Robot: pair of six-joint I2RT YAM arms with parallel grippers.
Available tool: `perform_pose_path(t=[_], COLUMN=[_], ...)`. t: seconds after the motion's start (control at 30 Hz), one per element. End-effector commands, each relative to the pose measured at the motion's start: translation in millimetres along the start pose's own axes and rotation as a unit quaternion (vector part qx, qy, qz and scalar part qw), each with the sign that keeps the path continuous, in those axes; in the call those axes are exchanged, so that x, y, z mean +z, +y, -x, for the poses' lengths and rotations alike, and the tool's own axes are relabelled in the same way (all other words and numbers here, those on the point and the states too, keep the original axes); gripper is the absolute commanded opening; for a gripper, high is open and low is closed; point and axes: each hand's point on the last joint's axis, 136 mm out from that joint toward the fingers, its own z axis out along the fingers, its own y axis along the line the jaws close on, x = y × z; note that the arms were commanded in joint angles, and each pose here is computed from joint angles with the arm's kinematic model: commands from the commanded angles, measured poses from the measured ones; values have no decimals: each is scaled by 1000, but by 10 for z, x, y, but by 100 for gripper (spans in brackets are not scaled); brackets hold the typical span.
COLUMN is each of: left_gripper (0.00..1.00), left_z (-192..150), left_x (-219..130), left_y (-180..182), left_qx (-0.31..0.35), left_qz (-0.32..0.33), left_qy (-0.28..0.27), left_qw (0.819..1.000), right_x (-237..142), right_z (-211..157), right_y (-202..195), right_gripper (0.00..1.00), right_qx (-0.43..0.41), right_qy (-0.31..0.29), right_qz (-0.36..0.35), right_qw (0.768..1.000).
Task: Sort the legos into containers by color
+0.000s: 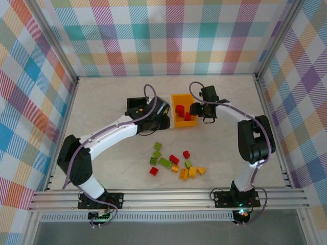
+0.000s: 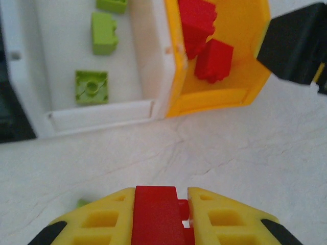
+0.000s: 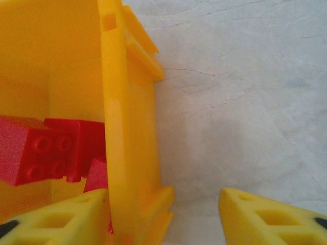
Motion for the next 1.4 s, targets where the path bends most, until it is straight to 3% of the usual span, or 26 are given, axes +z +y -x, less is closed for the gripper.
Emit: perform_pose_path(t=[0.0,0.23,0.6,0.87,0.97,1.1,1.37], left_gripper=[9,9,9,9,9,9,9], left_z=[-26,-6,76,88,75,63,191], left_x=[-145,-191,-142,-117,-103,-62,50], left_y=[139,202,223,201,190,158,-127], left_qx=[-6,-6,-10,-13,-14,-13,-9], left_qz=[8,7,1,-8,-11,-16,-35], left_qy=[-11,-14,-14,-14,-10,-2,-10], left_qw=[1000,1000,1000,1000,1000,1000,999], right_x=[-2,4,-190,-297,-296,-351,-696], right_z=[76,-141,-486,-696,-711,-654,-373], right_y=[61,29,-31,-37,-20,-31,-26], right_gripper=[50,28,11,5,9,36,71], right_qx=[-12,-22,-38,-24,-27,-25,-3], right_qy=[-2,20,38,51,52,36,-39], right_qz=[15,17,-5,-43,-46,-50,-48], right_qw=[1000,999,999,997,997,998,998])
